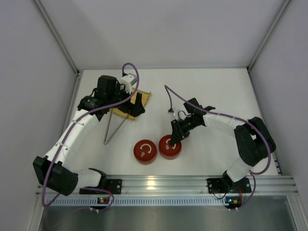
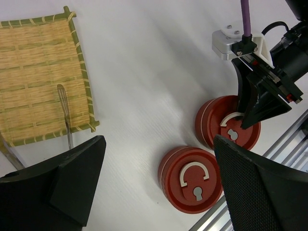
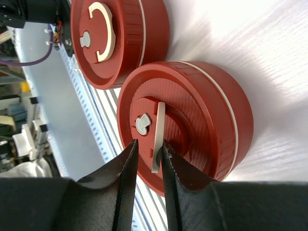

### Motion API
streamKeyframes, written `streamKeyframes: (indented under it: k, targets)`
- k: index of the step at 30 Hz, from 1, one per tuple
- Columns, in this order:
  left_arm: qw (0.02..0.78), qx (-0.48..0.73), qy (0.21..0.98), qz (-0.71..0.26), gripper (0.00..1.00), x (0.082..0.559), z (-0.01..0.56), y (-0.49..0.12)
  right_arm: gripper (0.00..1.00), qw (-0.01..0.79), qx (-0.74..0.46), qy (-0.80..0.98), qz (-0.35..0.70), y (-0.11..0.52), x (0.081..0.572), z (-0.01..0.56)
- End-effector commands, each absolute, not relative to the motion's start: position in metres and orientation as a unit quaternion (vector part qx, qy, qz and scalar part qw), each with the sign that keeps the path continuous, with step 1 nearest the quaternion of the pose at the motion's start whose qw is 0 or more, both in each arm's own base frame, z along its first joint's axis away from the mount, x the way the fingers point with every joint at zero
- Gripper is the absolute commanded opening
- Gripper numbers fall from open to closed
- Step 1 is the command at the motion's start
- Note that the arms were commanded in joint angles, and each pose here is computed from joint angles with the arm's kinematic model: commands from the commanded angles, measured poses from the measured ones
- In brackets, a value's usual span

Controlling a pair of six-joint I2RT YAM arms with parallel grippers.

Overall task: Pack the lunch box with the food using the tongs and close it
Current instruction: Close the box lid on the packing box.

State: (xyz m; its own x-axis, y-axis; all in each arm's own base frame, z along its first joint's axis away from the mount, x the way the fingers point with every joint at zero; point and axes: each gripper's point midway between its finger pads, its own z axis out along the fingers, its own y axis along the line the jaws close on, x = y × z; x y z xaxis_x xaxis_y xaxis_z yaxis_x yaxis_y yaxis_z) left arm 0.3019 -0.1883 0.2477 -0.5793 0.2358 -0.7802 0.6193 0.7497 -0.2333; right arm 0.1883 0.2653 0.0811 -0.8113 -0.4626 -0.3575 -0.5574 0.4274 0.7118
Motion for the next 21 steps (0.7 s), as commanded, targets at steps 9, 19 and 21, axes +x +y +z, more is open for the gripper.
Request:
streamKeyframes:
  k: [9,19,21]
  targets:
    - [0.403,0.258,0.837,-0.267,0.98,0.293,0.257,-0.190,0.54,0.127,-0.354,0.855,0.358,0.245,0.204,0.077]
    - [0.401,0.263,0.835,-0.271,0.98,0.290,0.254,-0.190,0.68,0.155,-0.368,0.846,0.353,0.247,0.213,0.091]
    - [0.402,0.267,0.832,-0.273,0.98,0.289,0.254,-0.191,0.87,0.161,-0.371,0.845,0.352,0.247,0.214,0.093]
